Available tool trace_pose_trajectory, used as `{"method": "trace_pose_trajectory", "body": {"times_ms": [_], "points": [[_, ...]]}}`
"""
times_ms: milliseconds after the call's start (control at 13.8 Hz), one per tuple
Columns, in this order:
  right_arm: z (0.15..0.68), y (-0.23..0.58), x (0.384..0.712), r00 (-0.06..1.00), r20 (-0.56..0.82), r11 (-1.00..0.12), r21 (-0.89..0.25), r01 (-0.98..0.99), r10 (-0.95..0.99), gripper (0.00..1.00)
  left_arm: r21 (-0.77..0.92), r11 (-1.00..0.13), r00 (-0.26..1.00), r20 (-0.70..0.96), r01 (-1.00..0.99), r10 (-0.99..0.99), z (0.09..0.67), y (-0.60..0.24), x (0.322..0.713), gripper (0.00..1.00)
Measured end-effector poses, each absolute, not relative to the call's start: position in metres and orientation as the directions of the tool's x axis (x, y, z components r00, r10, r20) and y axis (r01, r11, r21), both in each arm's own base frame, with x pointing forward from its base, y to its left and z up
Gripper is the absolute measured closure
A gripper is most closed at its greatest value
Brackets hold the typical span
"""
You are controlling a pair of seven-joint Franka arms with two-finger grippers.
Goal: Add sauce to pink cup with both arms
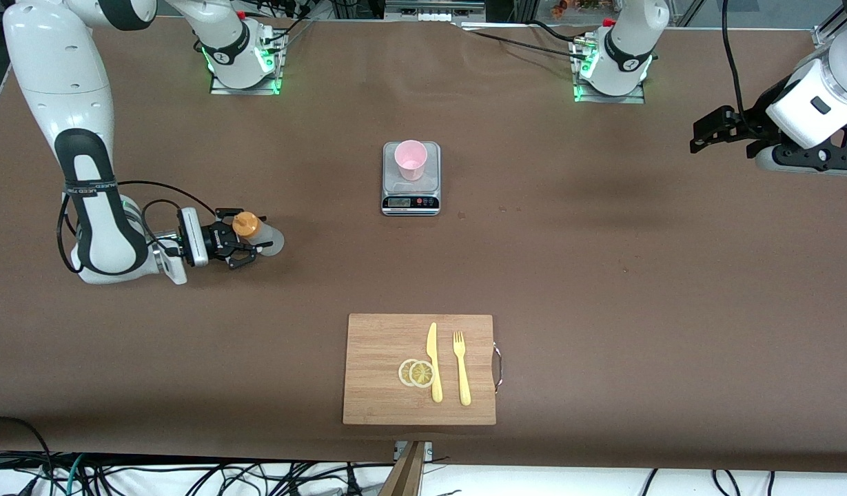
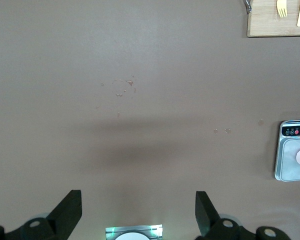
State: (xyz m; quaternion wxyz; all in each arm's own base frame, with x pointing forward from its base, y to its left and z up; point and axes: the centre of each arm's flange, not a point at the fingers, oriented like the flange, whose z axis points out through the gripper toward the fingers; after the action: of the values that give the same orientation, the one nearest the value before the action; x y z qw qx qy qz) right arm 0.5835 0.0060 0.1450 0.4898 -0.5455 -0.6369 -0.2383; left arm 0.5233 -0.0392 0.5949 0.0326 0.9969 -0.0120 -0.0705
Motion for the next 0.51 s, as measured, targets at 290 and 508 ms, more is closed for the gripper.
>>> {"method": "trace_pose_trajectory", "body": {"times_ms": [290,508], "points": [[0.166,-0.025,0.593,0.071,0.812,0.288,-0.285,0.914,0.58,0.0,0.067,-0.998,0.99,-0.14,-0.02,-0.029,0.595,-0.039,0.523,0.0],[0.236,-0.05,0.611,0.099,0.608,0.166,-0.364,0.916,0.788,0.0,0.067,-0.998,0.99,-0.14,-0.02,-0.029,0.595,-0.039,0.523,0.0]]}}
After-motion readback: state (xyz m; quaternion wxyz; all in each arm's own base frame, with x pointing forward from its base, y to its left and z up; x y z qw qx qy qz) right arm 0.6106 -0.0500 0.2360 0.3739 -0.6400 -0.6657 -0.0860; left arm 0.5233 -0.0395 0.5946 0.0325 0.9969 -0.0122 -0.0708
